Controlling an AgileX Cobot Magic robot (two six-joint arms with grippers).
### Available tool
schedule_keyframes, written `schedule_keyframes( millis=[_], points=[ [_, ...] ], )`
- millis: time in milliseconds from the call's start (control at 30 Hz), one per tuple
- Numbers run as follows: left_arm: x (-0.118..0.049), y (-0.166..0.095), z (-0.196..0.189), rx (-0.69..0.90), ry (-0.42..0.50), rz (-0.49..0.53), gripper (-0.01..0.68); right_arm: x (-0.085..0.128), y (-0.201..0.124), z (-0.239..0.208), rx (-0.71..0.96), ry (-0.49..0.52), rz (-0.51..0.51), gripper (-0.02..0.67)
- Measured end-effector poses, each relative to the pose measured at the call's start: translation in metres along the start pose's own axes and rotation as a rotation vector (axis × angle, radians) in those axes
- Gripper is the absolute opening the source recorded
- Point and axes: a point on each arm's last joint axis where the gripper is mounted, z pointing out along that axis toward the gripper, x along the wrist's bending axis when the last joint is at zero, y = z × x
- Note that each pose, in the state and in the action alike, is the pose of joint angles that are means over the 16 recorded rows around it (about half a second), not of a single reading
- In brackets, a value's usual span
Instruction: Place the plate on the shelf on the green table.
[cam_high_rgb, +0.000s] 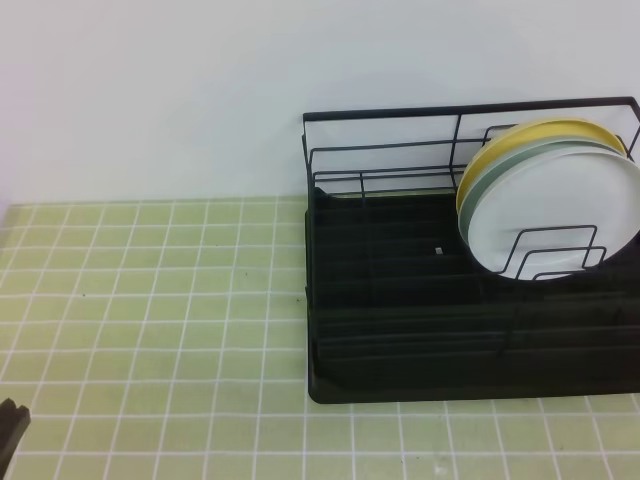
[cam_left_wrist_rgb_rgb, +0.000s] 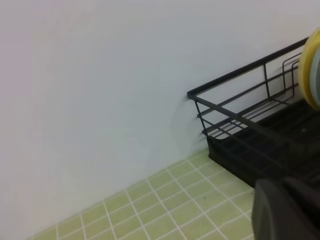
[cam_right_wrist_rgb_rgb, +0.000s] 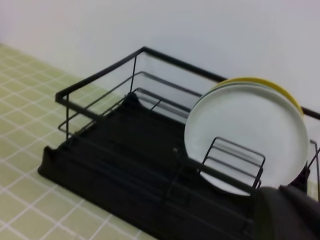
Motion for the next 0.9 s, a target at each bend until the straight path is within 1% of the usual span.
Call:
schedule_keyframes(
  millis=[233,533,633,733,900],
  points=[
    [0.0,-0.001,-0.001,0.007,0.017,-0.013,0.0,-0.001,0.002,0.0,-0.022,-0.012,0.008,0.006],
    [0.003,-0.002,-0.008,0.012,0.123,-0.013,0.0,-0.001,0.002,0.0,-0.027,-0.01,0.015,0.005],
    [0.002,-0.003,-0.011,0.027,0.144,-0.006,0.0,-0.001,0.003,0.0,-0.031,-0.012,0.017,0.004],
    [-0.001,-0.006,-0.013,0.057,0.133,0.001,0.0,-0.002,0.003,0.001,-0.047,-0.026,0.023,0.003],
    [-0.009,-0.015,-0.014,0.131,0.065,0.017,0.0,-0.007,0.0,0.004,-0.085,-0.08,0.034,0.002]
  ],
)
